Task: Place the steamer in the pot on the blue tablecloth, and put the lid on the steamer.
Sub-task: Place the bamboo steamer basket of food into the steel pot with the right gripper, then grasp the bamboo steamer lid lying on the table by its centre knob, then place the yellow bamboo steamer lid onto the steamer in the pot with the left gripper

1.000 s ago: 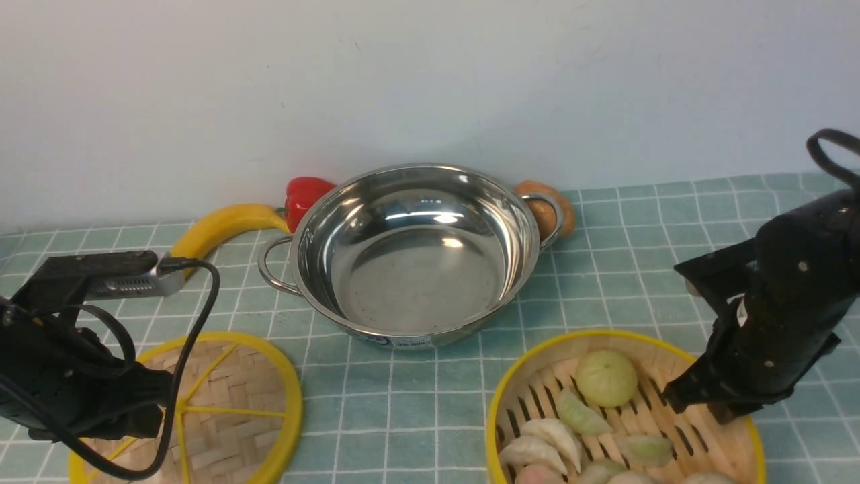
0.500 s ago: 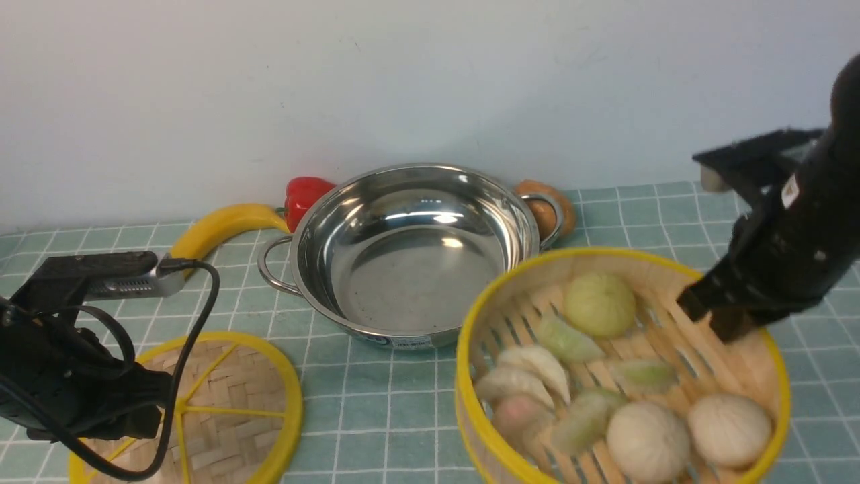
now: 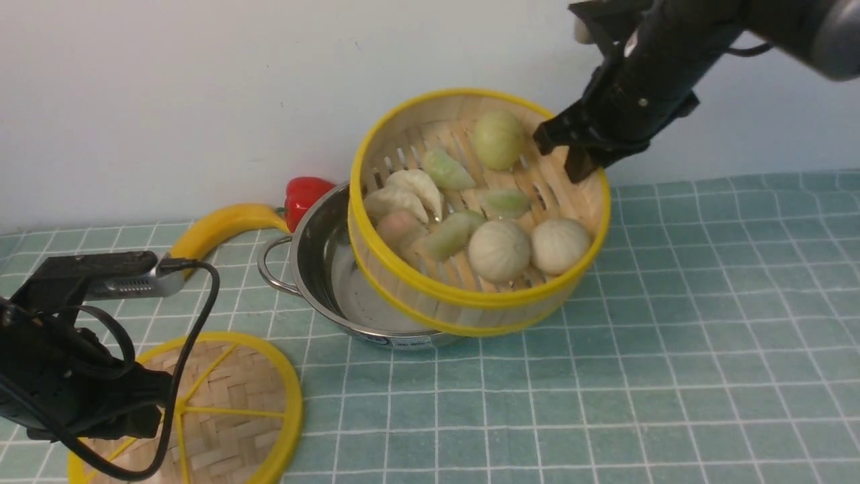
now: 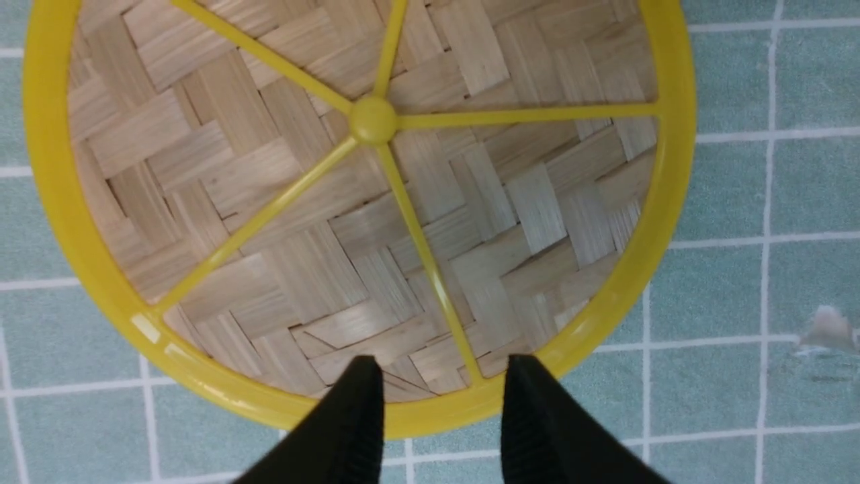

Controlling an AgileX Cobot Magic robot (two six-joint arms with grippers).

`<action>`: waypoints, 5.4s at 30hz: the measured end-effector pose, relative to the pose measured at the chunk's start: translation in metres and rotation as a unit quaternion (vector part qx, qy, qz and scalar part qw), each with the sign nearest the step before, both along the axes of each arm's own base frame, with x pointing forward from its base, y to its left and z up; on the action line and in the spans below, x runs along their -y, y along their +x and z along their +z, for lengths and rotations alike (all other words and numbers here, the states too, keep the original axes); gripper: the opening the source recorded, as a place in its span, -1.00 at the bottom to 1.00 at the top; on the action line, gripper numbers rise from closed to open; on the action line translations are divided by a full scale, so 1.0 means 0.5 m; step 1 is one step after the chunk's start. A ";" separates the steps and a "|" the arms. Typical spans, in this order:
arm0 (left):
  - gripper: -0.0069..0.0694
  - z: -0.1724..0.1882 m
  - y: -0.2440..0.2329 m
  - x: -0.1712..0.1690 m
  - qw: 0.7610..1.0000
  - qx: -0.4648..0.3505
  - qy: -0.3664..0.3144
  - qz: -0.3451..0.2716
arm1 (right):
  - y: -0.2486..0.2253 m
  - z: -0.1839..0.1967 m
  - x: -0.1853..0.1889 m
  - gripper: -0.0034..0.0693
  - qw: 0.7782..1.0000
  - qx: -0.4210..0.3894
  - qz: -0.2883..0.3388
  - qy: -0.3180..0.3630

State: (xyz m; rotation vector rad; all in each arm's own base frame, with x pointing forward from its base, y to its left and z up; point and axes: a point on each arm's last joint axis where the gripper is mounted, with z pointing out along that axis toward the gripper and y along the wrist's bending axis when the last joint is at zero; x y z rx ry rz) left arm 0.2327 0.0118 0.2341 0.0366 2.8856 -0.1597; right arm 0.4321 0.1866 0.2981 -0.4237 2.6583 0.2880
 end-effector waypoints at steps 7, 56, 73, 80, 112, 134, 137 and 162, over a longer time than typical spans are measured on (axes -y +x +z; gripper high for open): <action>-0.18 0.001 0.002 -0.001 1.000 0.007 0.001 0.001 | 0.050 -0.030 -0.088 -0.76 0.999 0.034 0.030 0.018; -0.18 0.001 0.004 0.001 1.000 0.011 -0.005 0.005 | 0.129 -0.201 -0.121 -0.76 0.998 0.053 0.014 -0.019; -0.18 0.001 0.004 0.001 1.000 0.011 -0.005 0.005 | 0.120 -0.206 -0.120 -0.62 0.999 0.026 0.011 -0.020; -0.18 0.001 0.004 0.001 1.000 0.011 -0.005 0.005 | 0.116 -0.208 -0.118 -0.34 1.000 0.013 0.011 -0.023; -0.18 -0.073 0.077 -0.008 0.999 0.033 -0.007 0.033 | -0.256 0.510 0.045 0.05 0.930 0.318 0.027 0.183; -0.31 -0.147 0.116 -0.015 0.999 0.015 -0.002 0.044 | -0.746 0.508 0.278 0.05 0.906 0.368 0.061 0.199; -0.52 -0.128 0.129 -0.017 0.999 0.018 0.004 0.033 | -0.797 0.477 0.307 0.05 0.903 0.379 0.056 0.193; -0.52 0.196 0.352 0.335 0.972 0.140 0.044 -0.181 | -0.841 0.407 0.366 0.05 0.908 0.382 -0.039 0.166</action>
